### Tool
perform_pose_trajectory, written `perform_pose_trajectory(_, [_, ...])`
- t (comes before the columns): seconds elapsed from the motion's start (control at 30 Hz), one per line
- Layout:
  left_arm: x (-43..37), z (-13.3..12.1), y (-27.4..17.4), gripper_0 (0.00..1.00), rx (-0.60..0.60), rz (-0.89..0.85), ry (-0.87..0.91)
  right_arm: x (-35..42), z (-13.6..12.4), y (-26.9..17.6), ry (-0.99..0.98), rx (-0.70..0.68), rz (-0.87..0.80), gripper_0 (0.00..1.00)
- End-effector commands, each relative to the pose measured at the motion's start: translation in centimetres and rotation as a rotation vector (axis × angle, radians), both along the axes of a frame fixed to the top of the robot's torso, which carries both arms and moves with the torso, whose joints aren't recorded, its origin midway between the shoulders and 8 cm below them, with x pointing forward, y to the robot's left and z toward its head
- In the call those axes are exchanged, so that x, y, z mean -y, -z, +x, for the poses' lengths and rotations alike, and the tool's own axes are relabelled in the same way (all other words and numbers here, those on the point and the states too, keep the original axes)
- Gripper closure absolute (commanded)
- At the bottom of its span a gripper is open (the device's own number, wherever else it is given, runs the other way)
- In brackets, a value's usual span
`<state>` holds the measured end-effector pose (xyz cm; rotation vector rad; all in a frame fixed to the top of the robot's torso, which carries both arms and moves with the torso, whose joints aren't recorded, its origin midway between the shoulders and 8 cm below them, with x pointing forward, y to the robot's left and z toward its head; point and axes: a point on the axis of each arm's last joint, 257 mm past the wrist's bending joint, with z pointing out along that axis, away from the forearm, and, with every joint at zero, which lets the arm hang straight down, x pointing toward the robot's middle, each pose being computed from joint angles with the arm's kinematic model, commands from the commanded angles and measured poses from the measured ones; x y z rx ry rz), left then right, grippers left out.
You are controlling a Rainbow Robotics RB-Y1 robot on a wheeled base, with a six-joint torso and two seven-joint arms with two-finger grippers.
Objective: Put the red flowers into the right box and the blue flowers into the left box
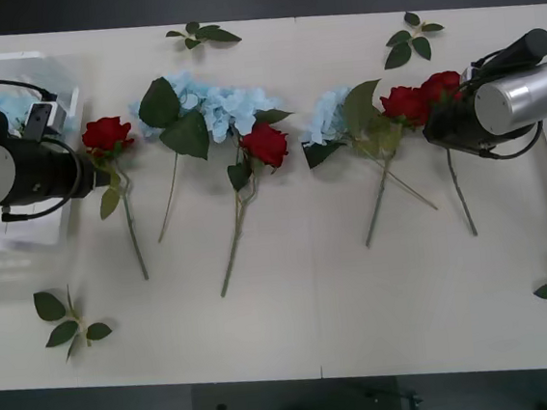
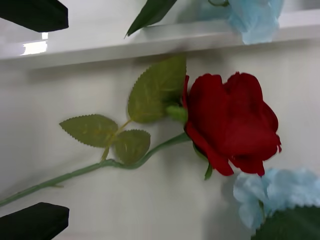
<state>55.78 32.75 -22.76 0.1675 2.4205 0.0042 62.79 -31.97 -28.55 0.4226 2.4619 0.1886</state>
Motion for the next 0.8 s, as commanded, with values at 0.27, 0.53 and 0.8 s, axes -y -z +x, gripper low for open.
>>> perform_pose_trajectory(0.27, [1.8, 1.3, -1.8, 0.00, 0.123, 0.125, -0.053, -2.2, 1.5, -1.9, 0.009, 0.045, 0.054, 1.00])
perform_pose_trajectory(0.53, [2.5, 1.0, -0.3, 0.00, 0.132, 0.146, -0.080, -1.5, 2.3, -4.0, 0.028, 0.079, 0.095, 1.00])
perform_pose_trajectory(0.8, [2.6, 1.6, 1.9, 0.00, 0.110, 0.122, -0.086, 1.7, 1.6, -8.8, -0.063, 0.102, 0.029, 1.00])
